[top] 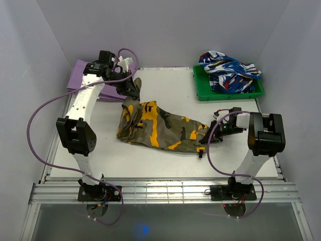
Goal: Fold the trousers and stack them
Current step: Fold the trousers
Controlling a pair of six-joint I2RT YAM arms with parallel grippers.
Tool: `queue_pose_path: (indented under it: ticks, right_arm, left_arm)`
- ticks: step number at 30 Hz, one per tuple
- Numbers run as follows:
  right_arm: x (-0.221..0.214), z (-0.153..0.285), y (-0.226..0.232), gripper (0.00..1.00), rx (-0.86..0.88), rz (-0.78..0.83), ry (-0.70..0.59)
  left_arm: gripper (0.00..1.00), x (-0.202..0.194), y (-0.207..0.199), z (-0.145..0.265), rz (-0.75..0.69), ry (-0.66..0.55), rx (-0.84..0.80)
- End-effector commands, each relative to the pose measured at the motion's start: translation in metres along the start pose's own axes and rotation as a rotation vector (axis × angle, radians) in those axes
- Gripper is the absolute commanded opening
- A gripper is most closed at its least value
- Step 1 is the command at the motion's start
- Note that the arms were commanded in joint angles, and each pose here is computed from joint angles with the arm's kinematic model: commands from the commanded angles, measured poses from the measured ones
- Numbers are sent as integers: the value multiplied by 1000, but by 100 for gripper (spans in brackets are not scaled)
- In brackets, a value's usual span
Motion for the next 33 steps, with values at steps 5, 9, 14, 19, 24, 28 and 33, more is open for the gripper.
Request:
queue_pose_path:
  ticks: [5,9,14,19,24,28,33]
  right_arm:
    - [16,-2,-20,8,-116,53,-31]
    - [17,-2,-20,8,-113,49,-29]
    - [16,-1,-22,8,-122,37,-23]
    - [16,1,-24,8,-126,29,-24]
    - [17,1,-24,8,-130,30,-27]
    - [15,1,-24,8,-132,26,-25]
    - [15,2,-24,8,-139,31,-32]
  left_arm:
    - [0,-5,-63,-41,-48,-25,19]
    - [0,-16,-86,-73,-80,-23,14]
    - [0,-46,-109,-123,-78,53,10]
    - [0,-62,-127,-162,-63,73,14]
    - [0,-83,-139,-184,-46,104,20]
    - [0,-98,-152,-195,-40,125,25]
    - [0,-115,-169,-209,-24,152,23]
Point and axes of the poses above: each gripper's point midway between its finger pads, its own z axis back along the fingers, its own y axis along the line the jaws close on, x = y × z, the point moved 4 cm from there along z, back along the fingers
